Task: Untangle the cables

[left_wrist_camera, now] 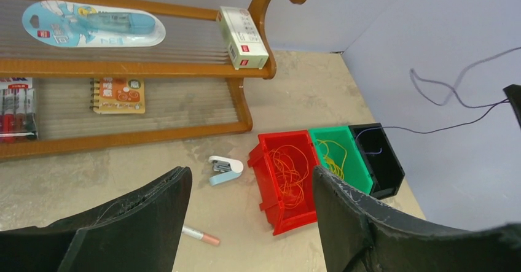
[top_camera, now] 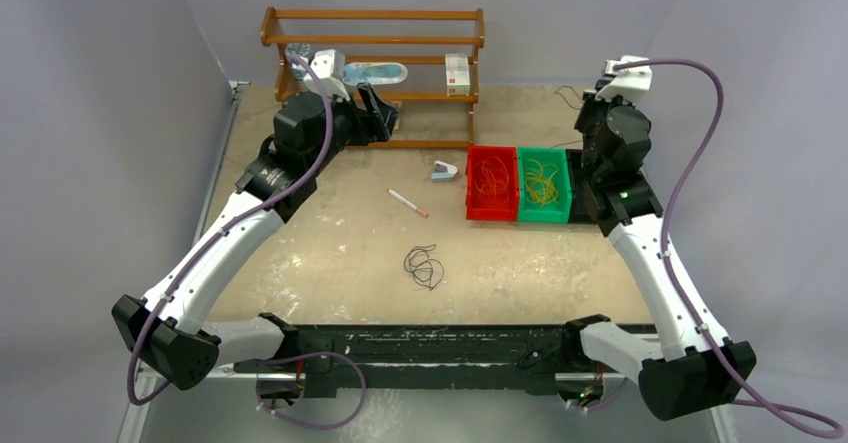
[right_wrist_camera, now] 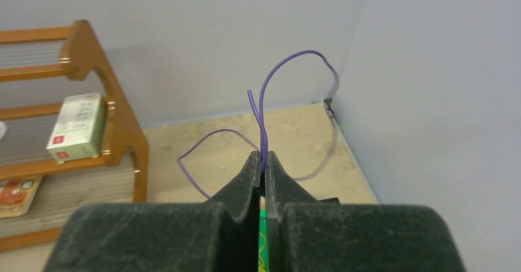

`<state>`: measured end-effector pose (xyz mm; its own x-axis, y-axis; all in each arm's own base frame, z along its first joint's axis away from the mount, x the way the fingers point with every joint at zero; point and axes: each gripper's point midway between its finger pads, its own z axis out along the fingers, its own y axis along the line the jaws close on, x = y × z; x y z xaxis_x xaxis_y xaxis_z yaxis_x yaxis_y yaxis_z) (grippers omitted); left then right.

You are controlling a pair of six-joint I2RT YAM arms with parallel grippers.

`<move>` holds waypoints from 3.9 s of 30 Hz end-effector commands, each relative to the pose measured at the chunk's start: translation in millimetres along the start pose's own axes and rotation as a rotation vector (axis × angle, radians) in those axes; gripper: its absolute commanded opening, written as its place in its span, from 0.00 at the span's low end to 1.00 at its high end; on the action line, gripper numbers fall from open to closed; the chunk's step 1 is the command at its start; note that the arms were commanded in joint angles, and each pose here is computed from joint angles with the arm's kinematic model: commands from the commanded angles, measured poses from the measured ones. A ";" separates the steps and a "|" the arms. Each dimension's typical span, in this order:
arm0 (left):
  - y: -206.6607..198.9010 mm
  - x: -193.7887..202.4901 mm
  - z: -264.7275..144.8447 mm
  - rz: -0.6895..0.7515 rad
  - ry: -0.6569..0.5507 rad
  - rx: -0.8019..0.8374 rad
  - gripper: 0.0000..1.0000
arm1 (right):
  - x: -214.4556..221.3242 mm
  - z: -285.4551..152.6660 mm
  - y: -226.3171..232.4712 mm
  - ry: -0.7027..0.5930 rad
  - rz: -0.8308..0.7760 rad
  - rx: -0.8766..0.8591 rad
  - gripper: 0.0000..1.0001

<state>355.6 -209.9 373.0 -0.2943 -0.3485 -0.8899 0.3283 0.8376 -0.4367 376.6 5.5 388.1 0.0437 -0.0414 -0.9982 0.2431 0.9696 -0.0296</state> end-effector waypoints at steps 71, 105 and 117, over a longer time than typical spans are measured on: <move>26.1 58.4 6.7 0.003 0.143 -0.053 0.65 | 247.7 68.9 -26.4 0.548 0.433 -0.031 0.00; 41.3 87.3 23.0 -0.001 0.219 -0.108 0.63 | 309.3 59.8 -11.7 0.752 0.410 -0.090 0.00; 44.4 87.6 24.5 0.004 0.215 -0.123 0.63 | 250.2 57.9 -36.6 0.611 0.364 0.007 0.21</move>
<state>359.2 -215.6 259.5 -0.5179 -0.2235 -0.8257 0.2361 0.8904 -0.3892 438.6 -42.4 114.6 -0.4915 0.4525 -0.7441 0.2962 0.8903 0.3458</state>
